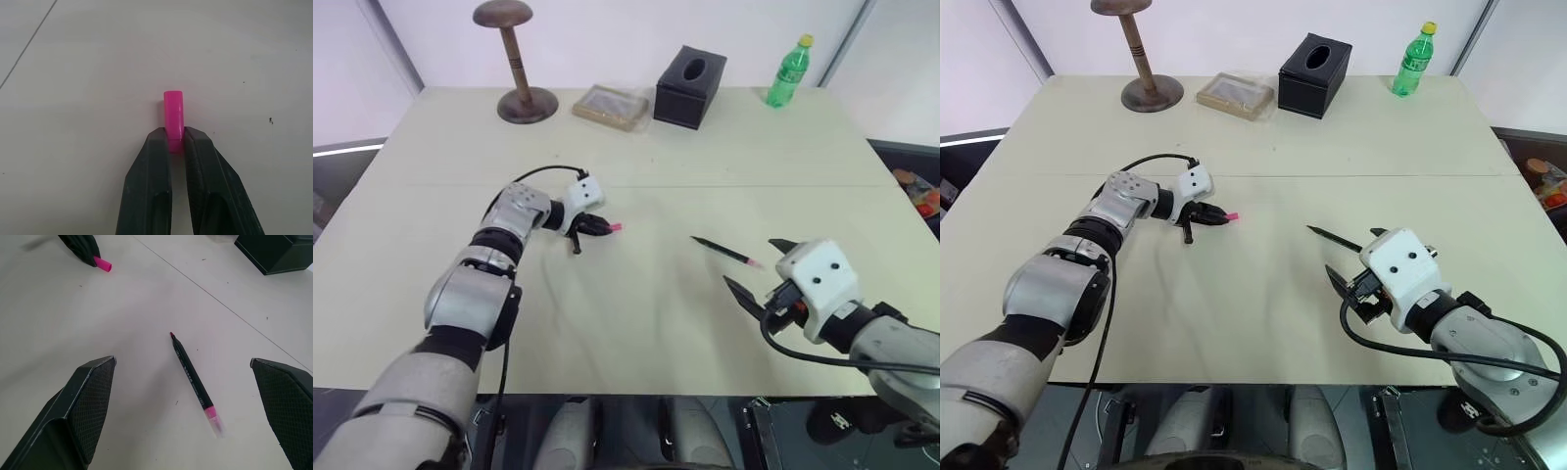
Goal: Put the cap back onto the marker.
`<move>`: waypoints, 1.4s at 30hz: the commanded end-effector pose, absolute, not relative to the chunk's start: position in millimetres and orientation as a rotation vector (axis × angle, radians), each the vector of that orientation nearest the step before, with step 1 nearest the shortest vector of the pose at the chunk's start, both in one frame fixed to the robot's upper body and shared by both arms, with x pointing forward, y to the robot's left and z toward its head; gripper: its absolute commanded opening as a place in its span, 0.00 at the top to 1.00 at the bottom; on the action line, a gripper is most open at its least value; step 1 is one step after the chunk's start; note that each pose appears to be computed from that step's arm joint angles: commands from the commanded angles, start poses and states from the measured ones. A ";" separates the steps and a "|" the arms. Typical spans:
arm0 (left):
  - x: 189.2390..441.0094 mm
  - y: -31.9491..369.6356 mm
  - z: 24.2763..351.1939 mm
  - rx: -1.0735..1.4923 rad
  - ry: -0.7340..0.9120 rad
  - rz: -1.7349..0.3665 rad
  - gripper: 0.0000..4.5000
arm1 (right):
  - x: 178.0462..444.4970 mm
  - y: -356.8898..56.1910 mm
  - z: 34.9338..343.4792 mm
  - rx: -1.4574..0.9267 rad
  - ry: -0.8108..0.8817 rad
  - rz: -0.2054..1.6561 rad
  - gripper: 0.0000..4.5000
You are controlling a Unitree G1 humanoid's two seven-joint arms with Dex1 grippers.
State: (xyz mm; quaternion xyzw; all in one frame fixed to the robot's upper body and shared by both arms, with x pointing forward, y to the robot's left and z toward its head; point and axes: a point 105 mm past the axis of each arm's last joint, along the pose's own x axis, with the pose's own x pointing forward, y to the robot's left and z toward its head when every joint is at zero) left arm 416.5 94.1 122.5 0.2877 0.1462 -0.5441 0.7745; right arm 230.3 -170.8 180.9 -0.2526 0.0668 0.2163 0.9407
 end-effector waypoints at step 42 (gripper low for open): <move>353.0 101.6 223.2 0.739 -0.100 -1.231 0.99 | 357.7 -216.9 104.7 -0.286 0.389 0.832 0.00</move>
